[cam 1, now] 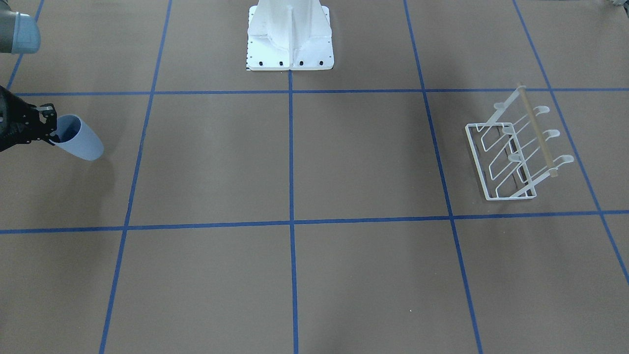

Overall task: Hang cup on cup holder
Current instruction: 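Grasp the cup rim with the right gripper and lift it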

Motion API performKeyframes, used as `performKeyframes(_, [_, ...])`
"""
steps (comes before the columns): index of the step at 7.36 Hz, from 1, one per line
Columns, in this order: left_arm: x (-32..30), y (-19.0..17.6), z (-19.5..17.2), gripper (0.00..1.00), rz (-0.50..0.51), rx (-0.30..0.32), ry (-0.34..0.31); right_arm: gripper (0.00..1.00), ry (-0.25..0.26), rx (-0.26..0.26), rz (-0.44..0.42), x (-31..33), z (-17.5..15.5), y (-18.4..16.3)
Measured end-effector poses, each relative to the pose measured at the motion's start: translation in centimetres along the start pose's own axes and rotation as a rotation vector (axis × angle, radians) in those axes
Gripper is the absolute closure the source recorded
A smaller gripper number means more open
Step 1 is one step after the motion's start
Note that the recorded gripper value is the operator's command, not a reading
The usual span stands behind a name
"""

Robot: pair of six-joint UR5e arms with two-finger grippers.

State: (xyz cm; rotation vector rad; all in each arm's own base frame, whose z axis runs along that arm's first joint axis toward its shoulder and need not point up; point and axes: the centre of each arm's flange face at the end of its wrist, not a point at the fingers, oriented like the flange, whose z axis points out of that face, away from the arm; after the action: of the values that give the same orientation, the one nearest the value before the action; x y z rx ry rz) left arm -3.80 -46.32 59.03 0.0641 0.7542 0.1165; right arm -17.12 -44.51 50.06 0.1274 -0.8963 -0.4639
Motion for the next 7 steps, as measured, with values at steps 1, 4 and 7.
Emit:
performKeyframes(1, [0.6,-0.1,-0.3,0.01,0.016,0.016,0.028,1.0,-0.044,0.03,0.044,0.0,-1.5,-0.3])
performKeyframes(4, [3.0,-1.7,-1.1,0.01,0.015,0.089,0.098,1.0,-0.13,0.176,0.205,-1.6,-3.8,-2.7])
performKeyframes(7, [8.3,-4.9,-1.3,0.01,0.069,0.147,0.128,1.0,-0.183,0.298,0.366,-3.7,-5.3,-5.9])
